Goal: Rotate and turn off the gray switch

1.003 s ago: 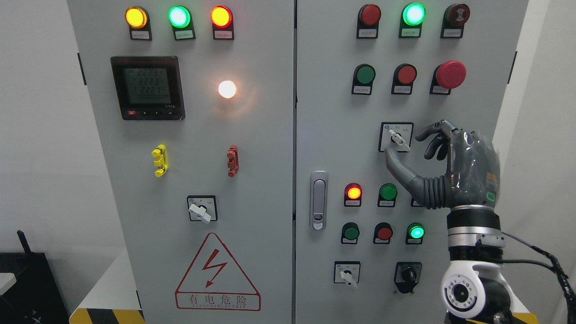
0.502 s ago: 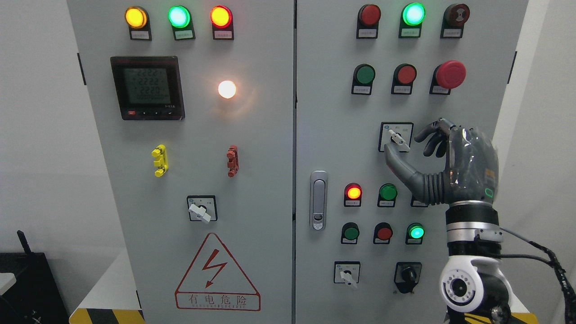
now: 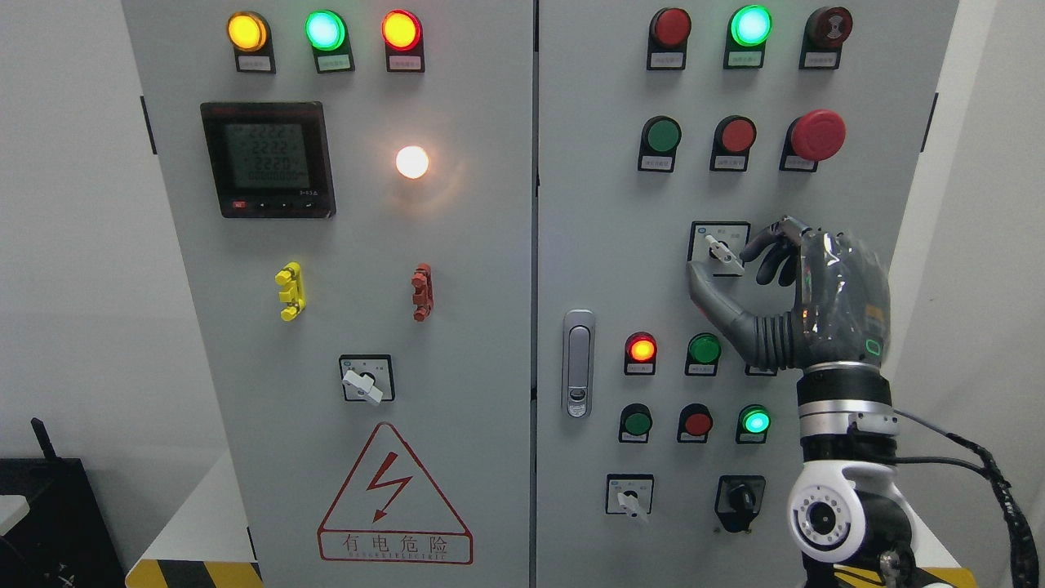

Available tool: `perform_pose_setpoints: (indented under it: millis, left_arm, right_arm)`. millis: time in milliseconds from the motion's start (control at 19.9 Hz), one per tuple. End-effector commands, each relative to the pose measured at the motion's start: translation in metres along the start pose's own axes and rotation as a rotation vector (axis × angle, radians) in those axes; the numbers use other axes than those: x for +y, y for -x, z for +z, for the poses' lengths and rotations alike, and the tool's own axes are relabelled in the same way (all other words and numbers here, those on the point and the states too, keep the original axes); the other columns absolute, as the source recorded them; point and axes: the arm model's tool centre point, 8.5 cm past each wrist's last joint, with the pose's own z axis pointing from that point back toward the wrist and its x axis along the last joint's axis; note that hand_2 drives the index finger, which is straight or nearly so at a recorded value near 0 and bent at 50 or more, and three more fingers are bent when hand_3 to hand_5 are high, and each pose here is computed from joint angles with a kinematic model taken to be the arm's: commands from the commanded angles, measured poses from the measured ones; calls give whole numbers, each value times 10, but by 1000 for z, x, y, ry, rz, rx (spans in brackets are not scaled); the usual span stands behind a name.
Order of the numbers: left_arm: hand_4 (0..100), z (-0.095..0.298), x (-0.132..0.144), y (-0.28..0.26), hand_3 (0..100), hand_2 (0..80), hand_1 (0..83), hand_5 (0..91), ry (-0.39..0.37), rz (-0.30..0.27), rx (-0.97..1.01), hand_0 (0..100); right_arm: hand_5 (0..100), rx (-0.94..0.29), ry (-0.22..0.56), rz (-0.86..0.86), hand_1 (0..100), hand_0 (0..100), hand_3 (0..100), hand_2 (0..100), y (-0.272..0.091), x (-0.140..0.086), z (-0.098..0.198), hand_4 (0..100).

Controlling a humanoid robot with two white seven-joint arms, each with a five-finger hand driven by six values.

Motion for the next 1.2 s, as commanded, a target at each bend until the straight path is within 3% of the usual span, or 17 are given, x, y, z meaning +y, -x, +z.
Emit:
perform_pose_setpoints:
  millis: [0,1154]
  left_arm:
    - [0,1,1,5,0,0,389,0,-6,-3,14,120]
    - [0,1,1,5,0,0,389,0,-6,-3,14,120]
  right_arm:
    - [1000,26,14,14,430,82,815,592,9,-3,-3,863]
    - [1000,46,13,31,443,200,822,636,11,-1,-8,859]
